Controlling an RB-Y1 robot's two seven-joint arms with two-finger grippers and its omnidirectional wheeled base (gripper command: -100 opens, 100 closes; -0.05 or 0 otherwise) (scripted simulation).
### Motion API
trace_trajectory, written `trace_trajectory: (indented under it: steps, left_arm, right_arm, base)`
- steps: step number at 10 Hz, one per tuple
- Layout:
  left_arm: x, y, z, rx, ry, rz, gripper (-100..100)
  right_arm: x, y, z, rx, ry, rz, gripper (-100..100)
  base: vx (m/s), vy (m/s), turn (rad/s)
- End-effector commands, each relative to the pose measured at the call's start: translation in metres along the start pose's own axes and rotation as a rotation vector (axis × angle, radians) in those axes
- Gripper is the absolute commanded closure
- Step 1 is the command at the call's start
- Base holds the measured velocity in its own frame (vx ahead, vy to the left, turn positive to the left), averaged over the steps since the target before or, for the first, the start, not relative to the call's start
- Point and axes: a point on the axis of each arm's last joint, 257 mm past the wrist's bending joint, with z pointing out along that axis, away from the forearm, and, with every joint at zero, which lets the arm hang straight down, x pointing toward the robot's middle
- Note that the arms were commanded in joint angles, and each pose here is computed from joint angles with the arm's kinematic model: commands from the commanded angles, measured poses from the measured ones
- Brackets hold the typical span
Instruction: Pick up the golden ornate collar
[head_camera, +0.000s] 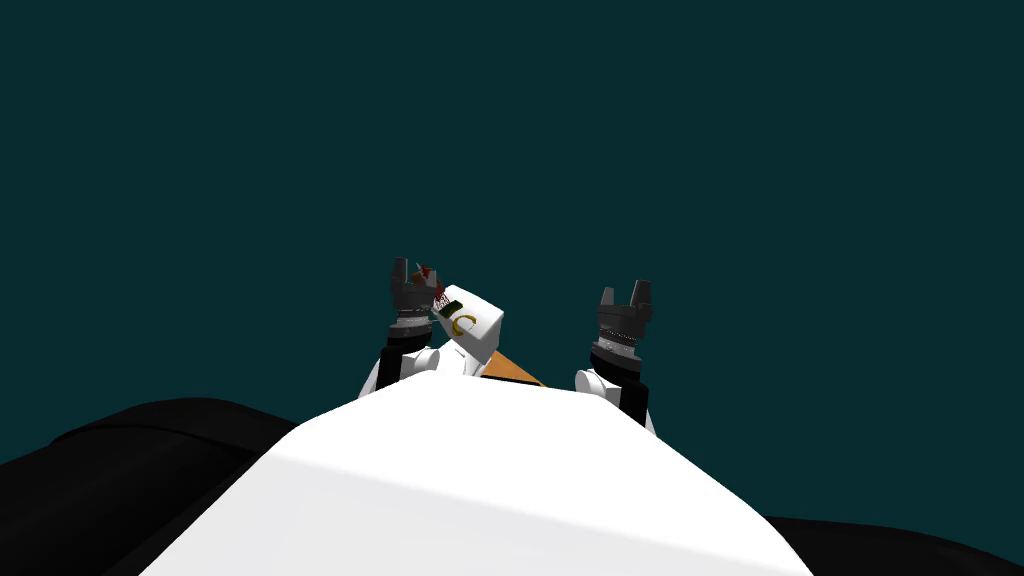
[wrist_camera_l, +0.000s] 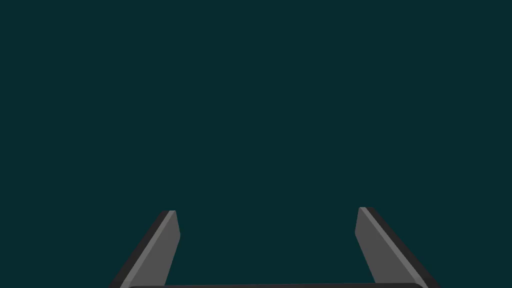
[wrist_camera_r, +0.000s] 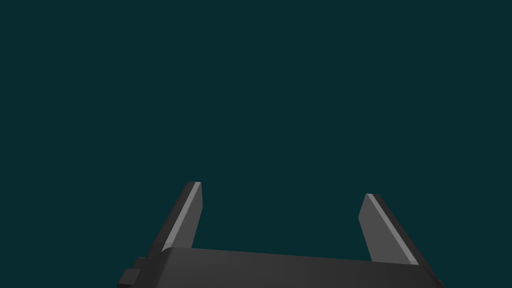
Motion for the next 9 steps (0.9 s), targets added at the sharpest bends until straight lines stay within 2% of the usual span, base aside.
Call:
trace_trajectory:
  steps: [1, 5, 9]
  left_arm:
    - [0.009, 0.016, -0.002, -0.052, 0.036, -0.001, -100]
    - [0.02, 0.046, -0.01, -0.151, 0.069, -0.012, -100]
    - [0.035, 0.087, -0.025, -0.287, 0.101, -0.028, -100]
  right_arm:
    - [0.0, 0.0, 0.0, 0.0, 0.0, 0.0, 0]
    - [0.0, 0.0, 0.0, 0.0, 0.0, 0.0, 0]
    - [0.0, 0.0, 0.0, 0.0, 0.0, 0.0, 0]
  base:
    - [-0.038, 0.018, -0.076]
    - [-0.085, 0.033, -0.049]
    - [-0.091, 0.043, -0.068]
